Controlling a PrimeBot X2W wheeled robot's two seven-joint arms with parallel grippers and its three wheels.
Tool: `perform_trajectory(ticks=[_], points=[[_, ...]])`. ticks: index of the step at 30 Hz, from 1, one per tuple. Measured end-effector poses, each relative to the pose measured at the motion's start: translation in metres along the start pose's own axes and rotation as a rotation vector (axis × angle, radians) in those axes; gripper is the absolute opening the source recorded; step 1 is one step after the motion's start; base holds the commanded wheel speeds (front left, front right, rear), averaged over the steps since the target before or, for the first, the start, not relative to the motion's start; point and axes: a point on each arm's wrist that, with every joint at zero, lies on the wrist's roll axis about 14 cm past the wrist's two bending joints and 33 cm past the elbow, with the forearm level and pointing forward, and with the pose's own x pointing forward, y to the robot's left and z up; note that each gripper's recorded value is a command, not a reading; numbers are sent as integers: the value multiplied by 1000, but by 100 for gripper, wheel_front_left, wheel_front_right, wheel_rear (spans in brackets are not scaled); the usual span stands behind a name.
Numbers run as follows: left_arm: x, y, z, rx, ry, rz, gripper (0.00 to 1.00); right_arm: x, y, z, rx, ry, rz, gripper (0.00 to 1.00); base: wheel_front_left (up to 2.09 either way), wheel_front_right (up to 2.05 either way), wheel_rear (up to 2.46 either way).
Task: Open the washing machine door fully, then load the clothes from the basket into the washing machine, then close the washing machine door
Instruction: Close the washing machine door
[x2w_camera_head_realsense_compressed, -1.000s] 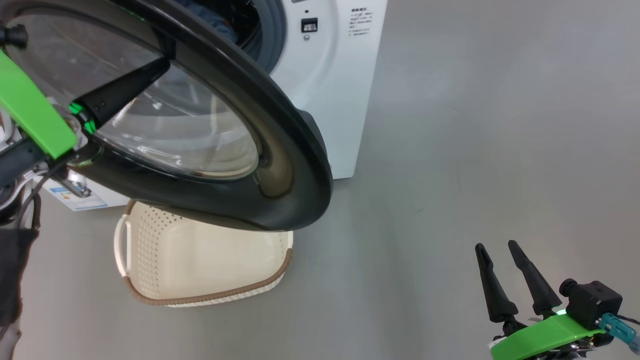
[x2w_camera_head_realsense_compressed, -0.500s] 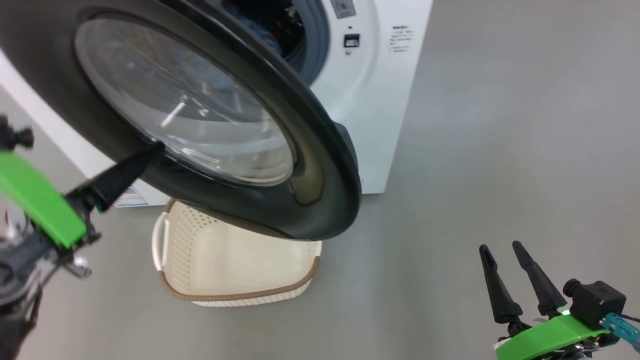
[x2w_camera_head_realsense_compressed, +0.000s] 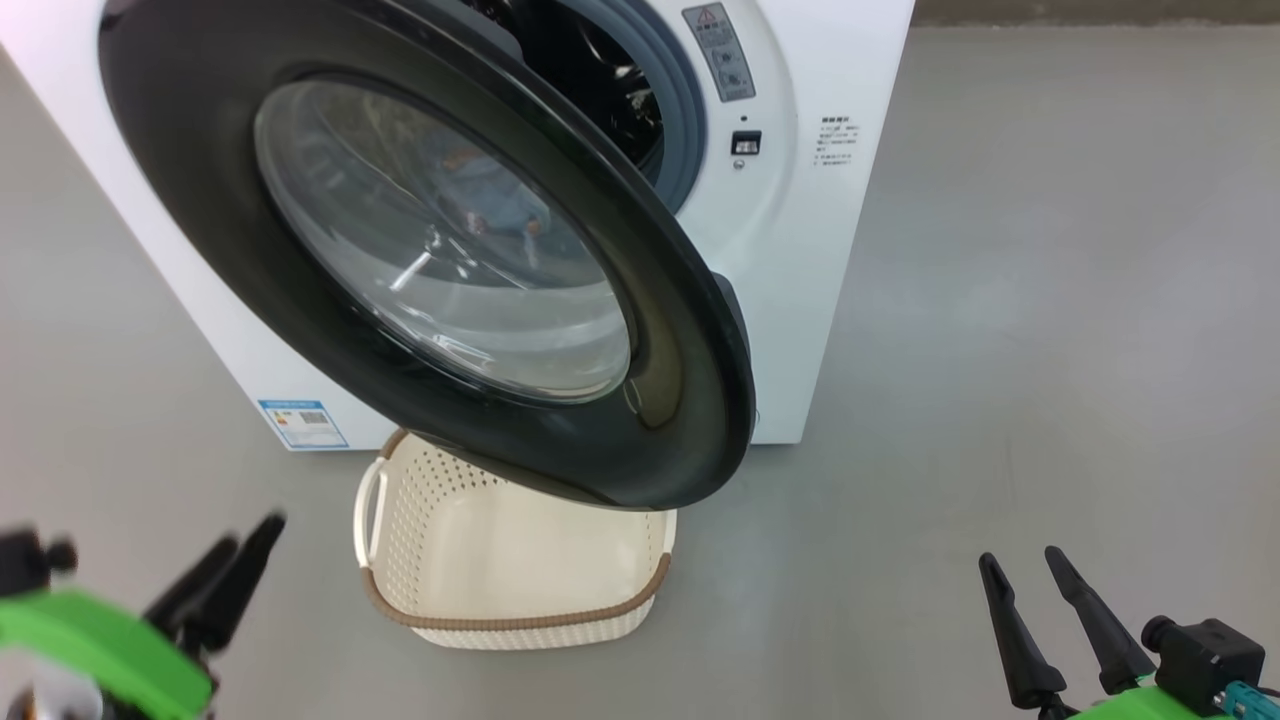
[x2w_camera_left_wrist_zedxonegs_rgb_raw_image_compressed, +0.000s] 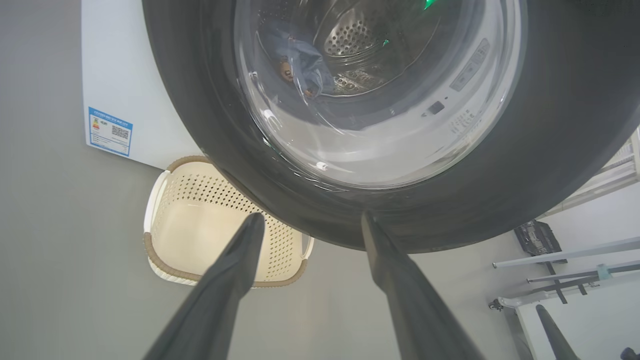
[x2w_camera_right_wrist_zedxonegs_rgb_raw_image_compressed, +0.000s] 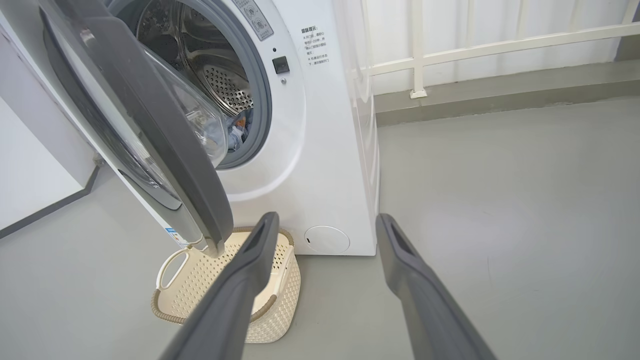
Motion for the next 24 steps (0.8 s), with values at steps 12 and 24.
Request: perform_trajectory(ticks=[12,24], points=[[-39,47,-47,10,-75,158,100,-11,-12,5,-29,-6,-19,100,0,0,0],[-26,44,-38,162,-197,176,100,-15,-21,10,-36,-17,-45,100,0,0,0]])
